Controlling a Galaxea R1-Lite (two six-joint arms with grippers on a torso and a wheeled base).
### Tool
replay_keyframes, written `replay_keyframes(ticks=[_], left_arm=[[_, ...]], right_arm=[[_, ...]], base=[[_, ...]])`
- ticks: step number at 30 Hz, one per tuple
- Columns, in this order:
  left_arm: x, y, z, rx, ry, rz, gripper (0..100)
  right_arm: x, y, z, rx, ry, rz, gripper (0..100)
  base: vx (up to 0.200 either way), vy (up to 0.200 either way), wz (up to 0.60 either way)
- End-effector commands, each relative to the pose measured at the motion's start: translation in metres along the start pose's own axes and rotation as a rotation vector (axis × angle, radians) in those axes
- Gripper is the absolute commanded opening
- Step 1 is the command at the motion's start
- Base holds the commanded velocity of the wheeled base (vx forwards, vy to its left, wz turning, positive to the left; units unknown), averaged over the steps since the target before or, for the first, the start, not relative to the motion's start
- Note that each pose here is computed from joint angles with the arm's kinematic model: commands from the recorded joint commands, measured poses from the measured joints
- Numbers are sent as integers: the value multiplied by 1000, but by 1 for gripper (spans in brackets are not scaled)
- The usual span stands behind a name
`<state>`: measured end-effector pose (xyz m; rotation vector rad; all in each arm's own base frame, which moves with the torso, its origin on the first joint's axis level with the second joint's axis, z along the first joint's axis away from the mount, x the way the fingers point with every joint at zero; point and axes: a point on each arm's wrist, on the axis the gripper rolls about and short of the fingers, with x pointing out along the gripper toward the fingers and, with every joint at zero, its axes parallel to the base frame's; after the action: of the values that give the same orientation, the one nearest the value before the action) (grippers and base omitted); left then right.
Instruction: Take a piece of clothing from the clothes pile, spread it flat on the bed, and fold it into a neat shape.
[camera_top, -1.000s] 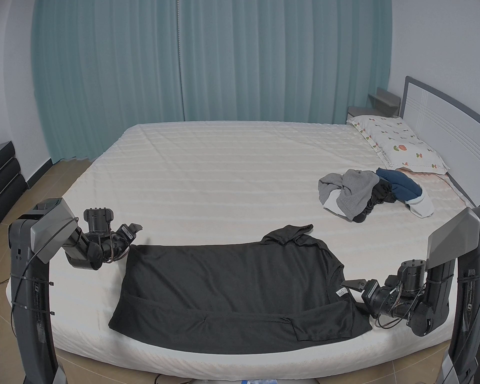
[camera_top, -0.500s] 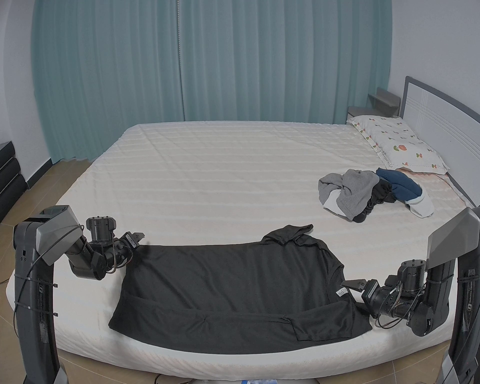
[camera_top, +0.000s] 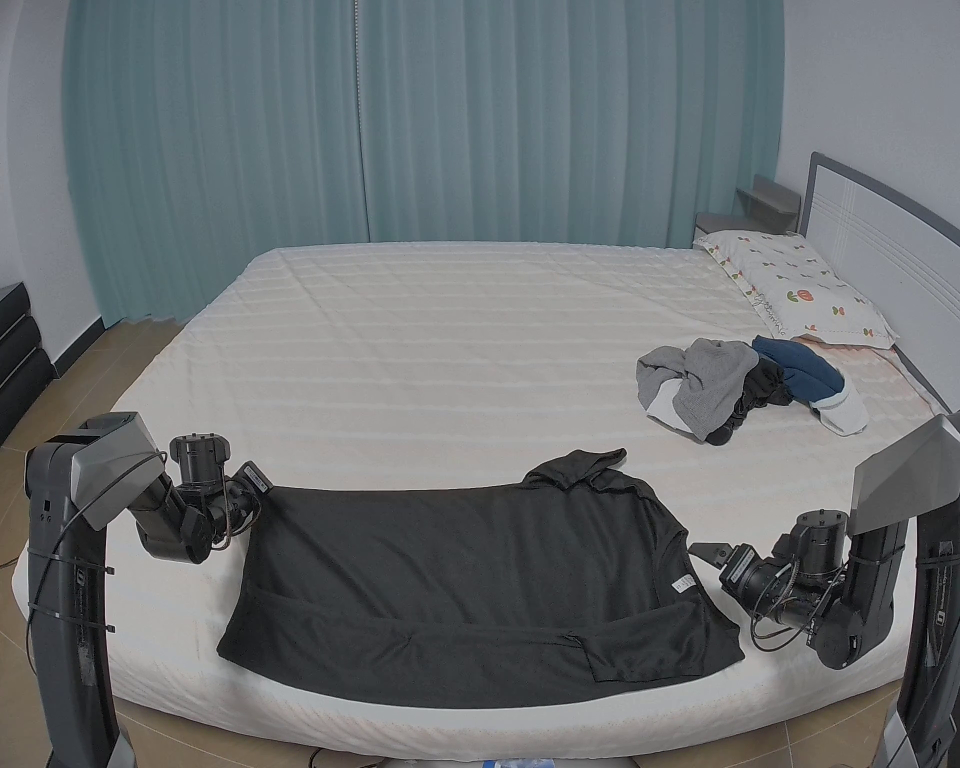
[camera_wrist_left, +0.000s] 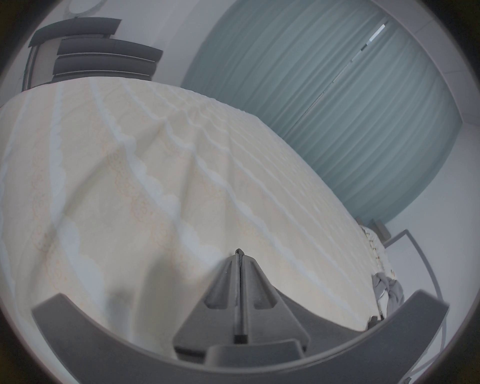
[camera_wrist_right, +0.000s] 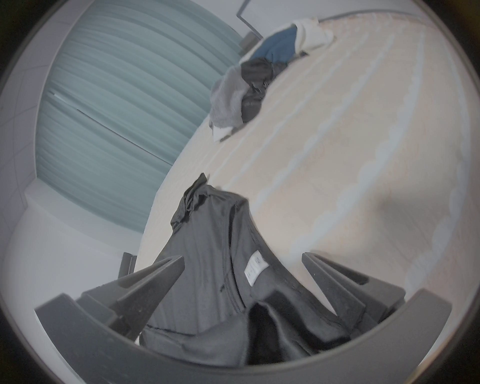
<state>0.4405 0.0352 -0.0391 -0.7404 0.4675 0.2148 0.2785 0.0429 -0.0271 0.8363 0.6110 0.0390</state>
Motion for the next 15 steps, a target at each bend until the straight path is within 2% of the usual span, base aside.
replay_keyframes(ticks=[1, 5, 6, 7, 12, 15], left_arm=[[-12, -4, 4, -26, -36, -18, 0], [-20, -5, 4, -25, -46, -30, 0], [-20, -5, 4, -25, -46, -30, 0], [-20, -5, 4, -25, -46, -30, 0], [-20, 0, -1, -27, -29, -12, 0], [-21, 2, -3, -29, -21, -9, 0]], right_arm=[[11, 24, 4, -62, -56, 78, 100], [28, 39, 18, -154, -74, 83, 100], [28, 39, 18, -154, -74, 83, 100], [41, 51, 30, -208, -86, 69, 100], [80, 79, 48, -269, -61, 22, 100], [108, 82, 53, -328, -31, -7, 100]], base=[[0, 0, 0], [0, 0, 0], [0, 0, 0], [0, 0, 0], [0, 0, 0], [0, 0, 0]])
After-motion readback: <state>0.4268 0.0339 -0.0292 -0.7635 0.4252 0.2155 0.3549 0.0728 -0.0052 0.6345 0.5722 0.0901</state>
